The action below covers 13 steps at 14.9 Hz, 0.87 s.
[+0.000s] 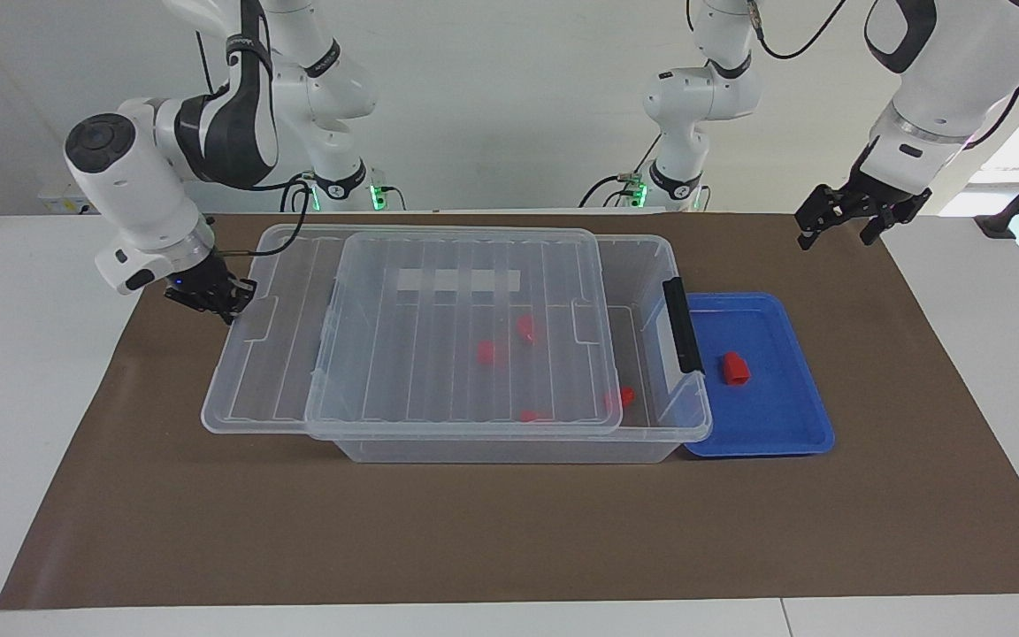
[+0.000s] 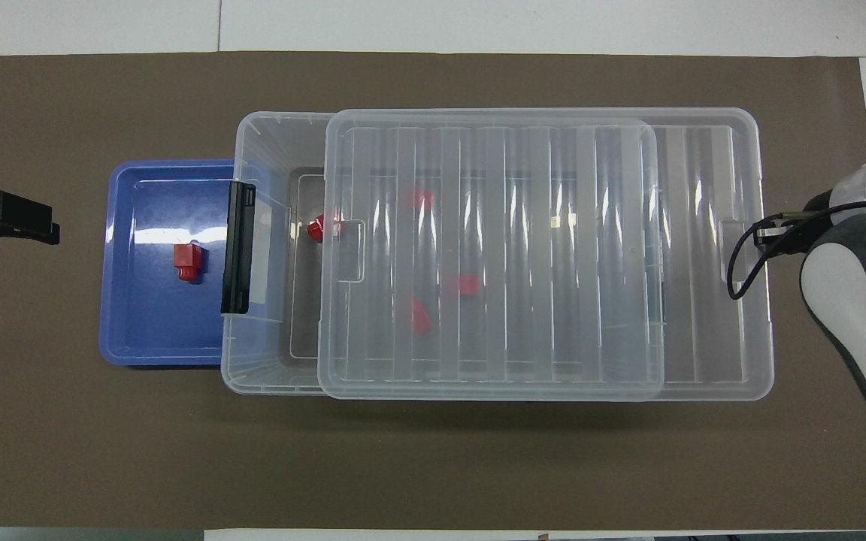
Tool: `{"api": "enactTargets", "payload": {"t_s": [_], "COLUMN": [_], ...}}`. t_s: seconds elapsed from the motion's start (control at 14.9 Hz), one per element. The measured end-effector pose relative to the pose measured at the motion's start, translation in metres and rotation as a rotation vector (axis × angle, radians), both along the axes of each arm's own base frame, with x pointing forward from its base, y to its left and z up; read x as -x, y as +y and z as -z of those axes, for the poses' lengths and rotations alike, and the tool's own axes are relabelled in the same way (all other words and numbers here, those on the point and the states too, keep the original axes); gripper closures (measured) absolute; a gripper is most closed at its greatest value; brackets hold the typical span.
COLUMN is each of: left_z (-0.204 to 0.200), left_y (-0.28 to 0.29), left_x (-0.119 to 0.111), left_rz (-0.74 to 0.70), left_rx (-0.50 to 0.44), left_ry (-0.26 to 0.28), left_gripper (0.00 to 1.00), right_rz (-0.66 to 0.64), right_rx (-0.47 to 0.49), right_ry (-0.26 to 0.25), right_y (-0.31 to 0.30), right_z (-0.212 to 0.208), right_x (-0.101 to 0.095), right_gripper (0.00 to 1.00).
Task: Place red block in blue tray from box
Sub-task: 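Slide the lid closed with the right gripper while the left gripper withdraws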
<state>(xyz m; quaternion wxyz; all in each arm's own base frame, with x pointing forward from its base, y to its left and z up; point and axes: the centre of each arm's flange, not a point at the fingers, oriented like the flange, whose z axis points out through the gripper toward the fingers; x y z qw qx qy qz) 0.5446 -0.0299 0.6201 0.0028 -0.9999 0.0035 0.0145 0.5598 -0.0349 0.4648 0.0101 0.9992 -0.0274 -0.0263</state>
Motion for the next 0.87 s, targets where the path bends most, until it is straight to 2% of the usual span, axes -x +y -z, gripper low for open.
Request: {"api": "enactTargets", "payload": {"t_s": [0.87], "left_z": [0.001], "left_y": [0.000], "left_x": [0.001], "left_rz": [0.002], "left_rx": [-0.001], "left_ry": [0.011], "left_gripper": [0.00], "right_rz": [0.026], "right_rx": [-0.019], "right_ry": [-0.019], "right_y": [0.045], "right_z": [0.004], "right_x": [-0.001], "right_gripper": [0.99]}}
